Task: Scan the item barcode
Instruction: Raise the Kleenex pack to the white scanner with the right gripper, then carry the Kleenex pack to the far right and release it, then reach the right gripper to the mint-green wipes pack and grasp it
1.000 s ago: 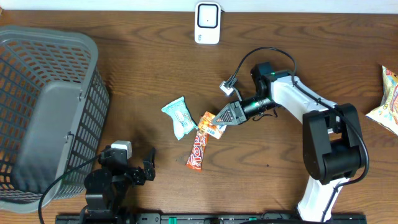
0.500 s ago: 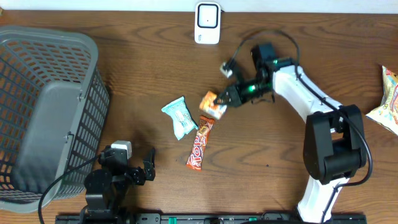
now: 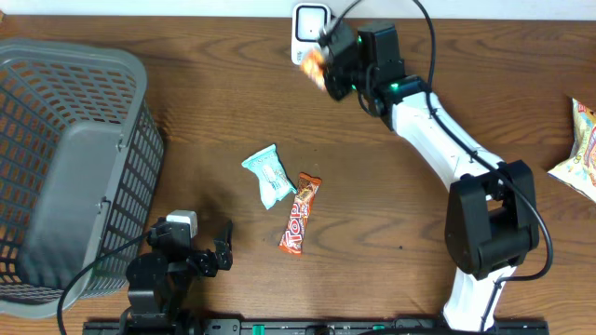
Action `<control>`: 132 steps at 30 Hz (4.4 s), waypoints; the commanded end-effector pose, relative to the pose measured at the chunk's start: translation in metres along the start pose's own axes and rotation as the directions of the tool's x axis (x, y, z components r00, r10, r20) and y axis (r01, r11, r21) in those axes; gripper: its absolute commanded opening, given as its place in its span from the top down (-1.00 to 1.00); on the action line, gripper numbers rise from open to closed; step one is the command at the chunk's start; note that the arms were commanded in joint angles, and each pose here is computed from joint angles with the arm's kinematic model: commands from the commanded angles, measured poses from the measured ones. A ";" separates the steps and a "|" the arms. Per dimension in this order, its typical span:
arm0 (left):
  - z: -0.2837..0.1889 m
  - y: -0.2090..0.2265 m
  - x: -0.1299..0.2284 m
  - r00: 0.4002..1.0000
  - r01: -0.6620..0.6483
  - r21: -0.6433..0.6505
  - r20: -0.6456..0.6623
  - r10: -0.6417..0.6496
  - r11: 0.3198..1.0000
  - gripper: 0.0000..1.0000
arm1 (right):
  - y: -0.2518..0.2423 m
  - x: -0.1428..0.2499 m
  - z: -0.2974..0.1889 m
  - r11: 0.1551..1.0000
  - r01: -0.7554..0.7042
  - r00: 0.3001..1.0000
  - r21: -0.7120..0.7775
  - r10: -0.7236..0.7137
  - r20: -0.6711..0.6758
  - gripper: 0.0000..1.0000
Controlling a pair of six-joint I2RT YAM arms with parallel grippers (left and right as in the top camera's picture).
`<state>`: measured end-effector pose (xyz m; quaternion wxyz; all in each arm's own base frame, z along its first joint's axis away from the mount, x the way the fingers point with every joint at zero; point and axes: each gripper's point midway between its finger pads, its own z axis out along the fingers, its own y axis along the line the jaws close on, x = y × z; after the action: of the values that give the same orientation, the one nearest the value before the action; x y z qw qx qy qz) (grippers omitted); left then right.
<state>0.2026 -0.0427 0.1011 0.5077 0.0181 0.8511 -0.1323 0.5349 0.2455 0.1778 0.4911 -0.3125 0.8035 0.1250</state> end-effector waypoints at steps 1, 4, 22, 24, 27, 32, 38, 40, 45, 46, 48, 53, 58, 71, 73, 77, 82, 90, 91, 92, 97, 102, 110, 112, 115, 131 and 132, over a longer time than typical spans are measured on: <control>0.002 0.000 0.007 1.000 -0.004 0.007 -0.020 0.004 1.000 -1.00 | -0.022 -0.012 0.006 0.979 0.132 0.990 0.155 -0.138 0.031 0.98; 0.002 0.000 0.007 1.000 -0.004 0.007 -0.020 0.004 1.000 -0.99 | -0.038 -0.018 0.018 0.962 0.142 0.981 0.234 -0.168 0.093 0.98; 0.002 0.000 0.007 1.000 -0.004 0.007 -0.020 0.004 1.000 -0.99 | -0.076 -0.018 0.120 0.890 0.299 0.940 0.344 -0.336 0.053 0.98; 0.002 0.000 0.007 1.000 -0.003 0.007 -0.020 0.003 1.000 -0.99 | -0.076 -0.017 0.121 0.891 0.299 0.941 0.343 -0.335 0.051 0.98; 0.002 0.000 0.007 1.000 -0.004 0.007 -0.020 0.004 1.000 -0.99 | -0.075 -0.017 0.121 0.888 0.300 0.940 0.347 -0.337 0.049 0.98; 0.002 0.000 0.007 1.000 -0.004 0.007 -0.020 0.004 1.000 -0.99 | -0.073 -0.012 0.123 0.892 0.303 0.943 0.334 -0.332 0.032 0.98; 0.002 0.000 0.007 1.000 -0.003 0.007 -0.020 0.003 1.000 -0.99 | -0.089 -0.024 0.104 0.880 0.188 0.975 0.436 -0.221 0.026 0.98; 0.002 0.000 0.007 1.000 -0.004 0.007 -0.020 0.004 1.000 -0.99 | -0.096 -0.027 0.088 0.875 0.171 0.983 0.453 -0.183 -0.018 0.99; 0.002 0.000 0.007 1.000 -0.003 0.007 -0.020 0.003 1.000 -0.99 | -0.113 -0.022 0.026 0.859 0.195 0.971 0.474 -0.102 -0.214 0.98; 0.002 0.000 0.007 1.000 -0.003 0.007 -0.020 0.003 1.000 -0.99 | -0.119 -0.019 0.012 0.853 0.202 0.964 0.482 -0.086 -0.251 0.98; 0.002 0.000 0.007 1.000 -0.003 0.007 -0.020 0.003 1.000 -0.99 | -0.132 -0.012 -0.022 0.838 0.197 0.946 0.510 -0.025 -0.324 0.98; 0.002 0.000 0.007 1.000 -0.004 0.007 -0.019 0.004 1.000 -0.99 | -0.166 0.027 -0.088 0.780 0.024 0.890 0.625 0.268 -0.369 0.98; 0.002 0.000 0.007 1.000 -0.003 0.007 -0.019 0.003 1.000 -0.99 | -0.208 0.099 -0.144 0.693 -0.050 0.746 0.719 0.504 -0.434 0.98; 0.002 0.000 0.007 1.000 -0.004 0.007 -0.020 0.004 1.000 -0.99 | -0.316 0.274 -0.257 0.331 -0.156 0.526 0.931 0.825 -0.206 0.98; 0.002 0.000 0.007 1.000 -0.004 0.007 -0.019 0.004 1.000 -0.99 | -0.322 0.292 -0.270 0.301 -0.172 0.502 0.938 0.846 -0.179 0.98; 0.002 0.000 0.007 1.000 -0.004 0.007 -0.020 0.004 1.000 -0.99 | -0.328 0.320 -0.282 0.268 -0.261 0.463 0.927 0.878 -0.124 0.98; 0.002 0.000 0.007 1.000 -0.004 0.007 -0.020 0.004 1.000 -0.99 | -0.336 0.338 -0.297 0.224 -0.298 0.444 0.928 0.893 -0.073 0.86; 0.002 0.000 0.007 1.000 -0.004 0.007 -0.020 0.004 1.000 -1.00 | -0.337 0.327 -0.285 0.258 -0.419 0.451 0.871 0.891 -0.047 -0.15; 0.002 0.000 0.007 1.000 -0.004 0.007 -0.020 0.004 1.000 -0.99 | -0.337 0.320 -0.280 0.273 -0.449 0.457 0.851 0.889 -0.044 -0.40; 0.002 0.000 0.007 1.000 -0.003 0.007 -0.020 0.003 1.000 -0.99 | -0.337 0.312 -0.276 0.287 -0.475 0.465 0.832 0.884 -0.040 -0.66; 0.002 0.000 0.007 1.000 -0.004 0.007 -0.020 0.004 1.000 -0.99 | -0.340 0.257 -0.277 0.338 -0.531 0.543 0.777 0.840 0.006 -0.98; 0.002 0.000 0.007 1.000 -0.003 0.007 -0.020 0.003 1.000 -0.99 | -0.341 0.188 -0.308 0.356 -0.531 0.643 0.769 0.761 0.092 -0.99; 0.002 0.000 0.007 1.000 -0.003 0.007 -0.020 0.003 1.000 -0.99 | -0.289 0.070 -0.306 0.455 -0.785 0.586 0.420 0.765 0.266 -0.98; 0.002 0.000 0.007 1.000 -0.003 0.007 -0.020 0.003 1.000 -0.99 | -0.255 0.043 -0.287 0.497 -0.839 0.539 0.222 0.816 0.209 -0.99; 0.002 0.000 0.007 1.000 -0.004 0.007 -0.020 0.004 1.000 -0.99 | -0.194 0.012 -0.259 0.492 -0.869 0.490 -0.048 0.870 0.044 -0.99; 0.002 0.000 0.007 1.000 -0.004 0.007 -0.020 0.004 1.000 -0.99 | 0.095 0.047 -0.103 0.890 -0.443 0.802 -0.104 0.342 -0.490 -0.99; 0.002 0.000 0.007 1.000 -0.003 0.007 -0.020 0.003 1.000 -0.99 | 0.103 0.054 -0.097 0.916 -0.395 0.807 -0.073 0.307 -0.505 -0.98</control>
<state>0.2027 -0.0427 0.1012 0.5081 0.0181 0.8509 -0.1322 0.3816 0.2532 0.2099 0.1951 -0.1868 0.8987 0.3456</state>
